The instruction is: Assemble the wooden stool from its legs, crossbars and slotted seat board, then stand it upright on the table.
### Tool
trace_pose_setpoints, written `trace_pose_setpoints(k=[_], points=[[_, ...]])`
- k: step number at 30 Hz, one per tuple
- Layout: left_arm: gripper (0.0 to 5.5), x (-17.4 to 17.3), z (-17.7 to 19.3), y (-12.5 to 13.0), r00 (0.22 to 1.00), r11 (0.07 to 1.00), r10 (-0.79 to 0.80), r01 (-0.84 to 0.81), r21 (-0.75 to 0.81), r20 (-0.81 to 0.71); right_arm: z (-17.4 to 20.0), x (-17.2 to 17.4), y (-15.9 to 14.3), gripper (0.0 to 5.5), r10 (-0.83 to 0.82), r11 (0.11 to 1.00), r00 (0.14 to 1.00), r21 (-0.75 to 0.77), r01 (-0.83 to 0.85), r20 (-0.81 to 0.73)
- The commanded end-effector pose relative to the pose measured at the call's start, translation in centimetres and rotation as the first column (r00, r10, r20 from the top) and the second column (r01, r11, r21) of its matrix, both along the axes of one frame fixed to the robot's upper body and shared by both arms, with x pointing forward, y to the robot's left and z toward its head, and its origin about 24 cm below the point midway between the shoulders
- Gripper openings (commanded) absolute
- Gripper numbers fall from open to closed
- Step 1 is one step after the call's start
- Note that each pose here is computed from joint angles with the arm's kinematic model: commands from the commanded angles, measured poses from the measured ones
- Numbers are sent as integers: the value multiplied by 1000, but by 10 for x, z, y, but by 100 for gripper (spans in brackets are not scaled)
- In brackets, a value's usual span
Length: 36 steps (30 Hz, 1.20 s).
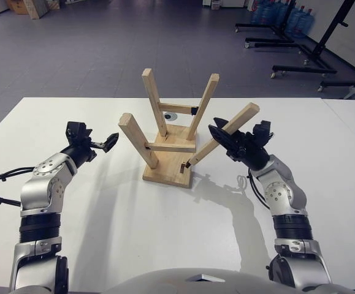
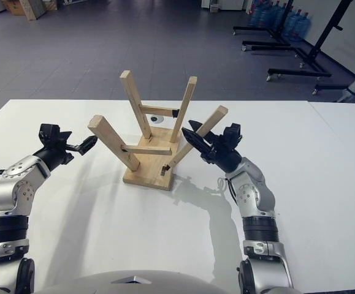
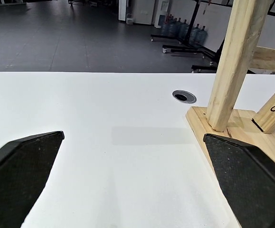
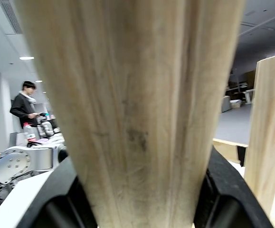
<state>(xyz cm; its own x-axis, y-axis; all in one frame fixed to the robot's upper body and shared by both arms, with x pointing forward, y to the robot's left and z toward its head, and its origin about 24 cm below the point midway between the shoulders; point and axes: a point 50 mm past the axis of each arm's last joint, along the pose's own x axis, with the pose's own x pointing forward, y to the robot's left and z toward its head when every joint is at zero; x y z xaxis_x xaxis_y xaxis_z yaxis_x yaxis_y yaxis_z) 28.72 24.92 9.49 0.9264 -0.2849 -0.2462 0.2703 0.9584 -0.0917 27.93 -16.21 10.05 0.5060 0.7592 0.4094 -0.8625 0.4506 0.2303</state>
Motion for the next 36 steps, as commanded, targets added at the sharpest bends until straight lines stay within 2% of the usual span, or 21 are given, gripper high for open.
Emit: trace_pose_setpoints(k=[1, 18, 26, 36], points=[[540, 3, 1, 0, 1000, 1000, -14, 14, 26, 0, 1, 7, 10, 206, 34, 999, 998, -9, -34, 50], [540, 3, 2, -4, 999, 999, -31, 31, 33, 5, -7, 6, 6, 206, 95, 994, 995, -50, -93, 39], [540, 2, -1, -6, 999, 999, -41, 41, 33, 1, -12, 5, 16, 206, 157, 984, 986, -94, -152, 48], [540, 2, -4, -9, 999, 999, -46, 46, 28, 1, 2, 21, 7, 206, 159, 982, 983, -117, -149, 87]])
